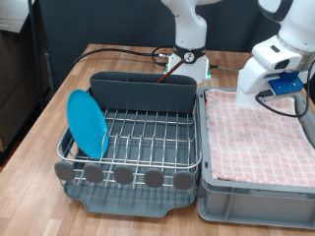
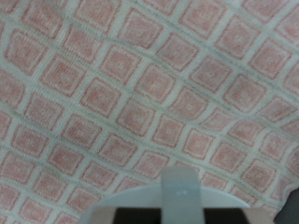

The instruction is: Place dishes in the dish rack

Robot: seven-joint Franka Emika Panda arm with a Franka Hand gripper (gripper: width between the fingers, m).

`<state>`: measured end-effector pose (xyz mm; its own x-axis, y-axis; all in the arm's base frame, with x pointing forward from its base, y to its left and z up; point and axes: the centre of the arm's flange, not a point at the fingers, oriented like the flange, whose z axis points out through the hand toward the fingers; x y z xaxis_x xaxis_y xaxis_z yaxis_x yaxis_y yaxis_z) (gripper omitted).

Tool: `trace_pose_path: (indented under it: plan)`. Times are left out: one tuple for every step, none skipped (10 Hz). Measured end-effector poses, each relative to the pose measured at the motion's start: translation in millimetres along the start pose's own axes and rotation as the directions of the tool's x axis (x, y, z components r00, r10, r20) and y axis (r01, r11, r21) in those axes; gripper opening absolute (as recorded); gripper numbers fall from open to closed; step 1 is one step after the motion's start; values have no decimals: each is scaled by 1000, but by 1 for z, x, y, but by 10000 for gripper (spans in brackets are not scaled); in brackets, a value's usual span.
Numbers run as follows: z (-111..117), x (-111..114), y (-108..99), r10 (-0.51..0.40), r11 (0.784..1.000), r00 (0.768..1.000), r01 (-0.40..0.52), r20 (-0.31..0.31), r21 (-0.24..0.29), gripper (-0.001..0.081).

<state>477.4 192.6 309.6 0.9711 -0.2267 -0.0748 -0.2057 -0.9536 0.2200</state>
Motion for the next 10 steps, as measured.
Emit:
trace_pose_path:
  plan:
    - [-4,1,2,-1,1000,1000,1,-11,1,73]
    - [-3,1,2,0,1000,1000,0,-7,-1,73]
    - [-2,1,2,5,1000,1000,-5,-8,0,73]
    - [-3,5,3,18,1000,1000,-18,-22,13,73]
    - [-3,11,7,38,999,999,-37,-28,32,73]
    - [-5,18,12,59,997,998,-57,-37,50,73]
    - [-9,27,18,79,995,995,-75,-57,70,73]
    - [-14,37,25,120,990,989,-112,-88,87,73]
    - [-19,47,33,177,982,976,-166,-127,93,73]
    - [-24,57,42,235,970,957,-222,-167,96,73]
